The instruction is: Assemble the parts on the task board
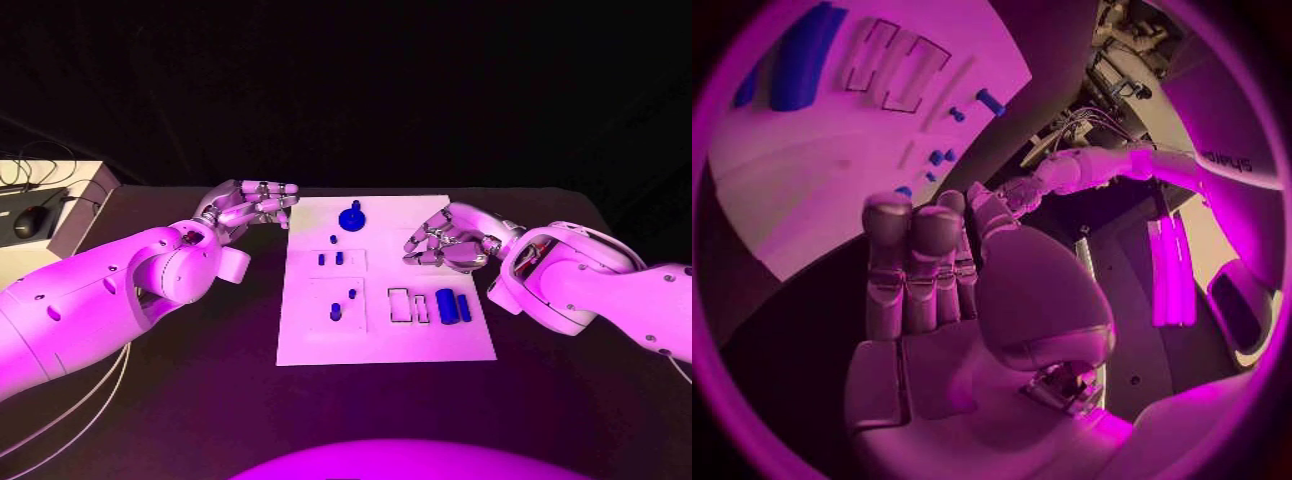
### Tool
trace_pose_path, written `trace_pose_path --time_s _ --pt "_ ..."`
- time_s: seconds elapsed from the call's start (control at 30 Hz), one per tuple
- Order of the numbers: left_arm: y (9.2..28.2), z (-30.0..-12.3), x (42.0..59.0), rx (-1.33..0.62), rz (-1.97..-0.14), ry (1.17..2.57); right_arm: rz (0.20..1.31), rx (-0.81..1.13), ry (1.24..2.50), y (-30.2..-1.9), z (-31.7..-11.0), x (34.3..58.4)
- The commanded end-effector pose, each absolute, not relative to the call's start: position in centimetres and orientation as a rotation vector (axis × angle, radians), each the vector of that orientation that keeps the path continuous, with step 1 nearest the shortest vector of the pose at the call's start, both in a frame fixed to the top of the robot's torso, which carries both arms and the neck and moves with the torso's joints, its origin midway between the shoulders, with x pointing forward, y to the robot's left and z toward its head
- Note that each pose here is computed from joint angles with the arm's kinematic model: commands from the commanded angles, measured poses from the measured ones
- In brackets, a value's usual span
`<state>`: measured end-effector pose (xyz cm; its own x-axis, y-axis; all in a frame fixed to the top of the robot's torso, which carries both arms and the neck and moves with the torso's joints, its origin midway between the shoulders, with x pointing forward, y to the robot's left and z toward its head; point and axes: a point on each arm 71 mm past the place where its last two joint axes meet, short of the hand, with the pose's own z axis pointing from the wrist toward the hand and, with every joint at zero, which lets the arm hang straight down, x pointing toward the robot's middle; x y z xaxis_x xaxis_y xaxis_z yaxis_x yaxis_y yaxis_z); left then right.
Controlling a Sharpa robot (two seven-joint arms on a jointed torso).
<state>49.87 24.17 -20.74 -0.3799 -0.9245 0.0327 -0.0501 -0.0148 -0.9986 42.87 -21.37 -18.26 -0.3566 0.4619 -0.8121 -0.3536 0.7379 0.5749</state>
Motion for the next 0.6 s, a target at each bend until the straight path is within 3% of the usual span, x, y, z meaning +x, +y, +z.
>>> trace_pose_path --time_s 0.03,0.3,0.6 --pt "24.0 -20.8 49.6 -1.041 -1.519 1.519 0.739 0.229 2.006 -23.1 -19.6 43.0" --pt "24.3 -21.1 49.1 -1.046 -1.519 1.521 0.403 0.209 2.174 -26.2 -20.2 42.7" --pt "24.3 -21.1 49.0 -1.043 -1.53 1.526 0.202 0.169 2.211 -26.5 -20.6 42.2"
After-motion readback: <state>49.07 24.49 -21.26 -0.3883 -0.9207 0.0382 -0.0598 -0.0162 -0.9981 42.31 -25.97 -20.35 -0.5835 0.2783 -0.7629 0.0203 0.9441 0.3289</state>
